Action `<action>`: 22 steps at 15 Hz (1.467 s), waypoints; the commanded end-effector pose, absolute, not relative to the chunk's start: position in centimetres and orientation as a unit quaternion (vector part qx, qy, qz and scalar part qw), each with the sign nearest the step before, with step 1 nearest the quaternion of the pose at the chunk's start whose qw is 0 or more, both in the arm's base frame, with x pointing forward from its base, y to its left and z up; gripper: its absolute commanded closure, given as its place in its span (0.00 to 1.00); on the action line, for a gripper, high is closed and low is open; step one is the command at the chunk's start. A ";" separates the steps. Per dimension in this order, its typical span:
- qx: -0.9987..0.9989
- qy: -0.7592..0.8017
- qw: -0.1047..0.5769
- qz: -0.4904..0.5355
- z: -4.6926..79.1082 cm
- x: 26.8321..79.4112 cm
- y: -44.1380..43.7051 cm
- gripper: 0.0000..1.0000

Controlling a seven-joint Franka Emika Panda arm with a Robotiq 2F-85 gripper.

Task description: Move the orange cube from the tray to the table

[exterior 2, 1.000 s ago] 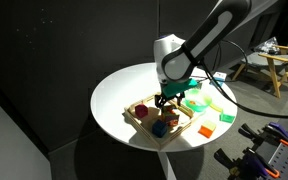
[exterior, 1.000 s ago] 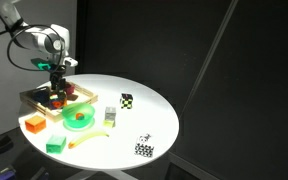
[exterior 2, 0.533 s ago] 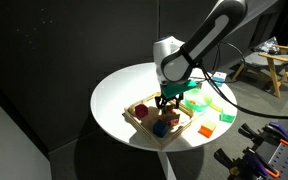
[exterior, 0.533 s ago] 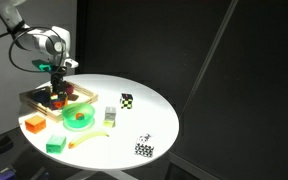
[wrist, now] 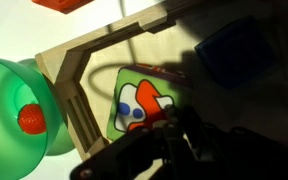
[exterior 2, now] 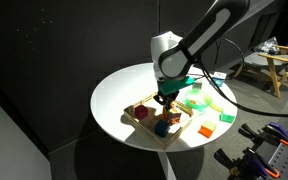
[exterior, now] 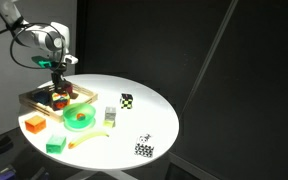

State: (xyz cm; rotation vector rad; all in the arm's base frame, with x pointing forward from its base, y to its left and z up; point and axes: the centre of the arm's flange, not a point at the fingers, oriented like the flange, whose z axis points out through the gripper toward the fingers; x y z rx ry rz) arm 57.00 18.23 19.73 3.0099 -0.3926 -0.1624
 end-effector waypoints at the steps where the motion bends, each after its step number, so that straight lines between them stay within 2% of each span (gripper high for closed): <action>1: 0.991 -0.107 0.050 -0.063 22.8 56.7 18.0 1.00; 10: 0.995 -0.064 0.044 -0.066 30.1 55.5 17.4 0.97; 11: 0.995 -0.062 0.043 -0.063 30.7 55.4 17.4 0.72; 13: 0.996 -0.058 0.041 -0.059 31.6 55.2 17.3 0.68; 17: 0.996 -0.053 0.037 -0.055 32.5 55.0 17.2 0.36; 22: 0.997 -0.046 0.035 -0.056 33.8 54.4 17.1 0.00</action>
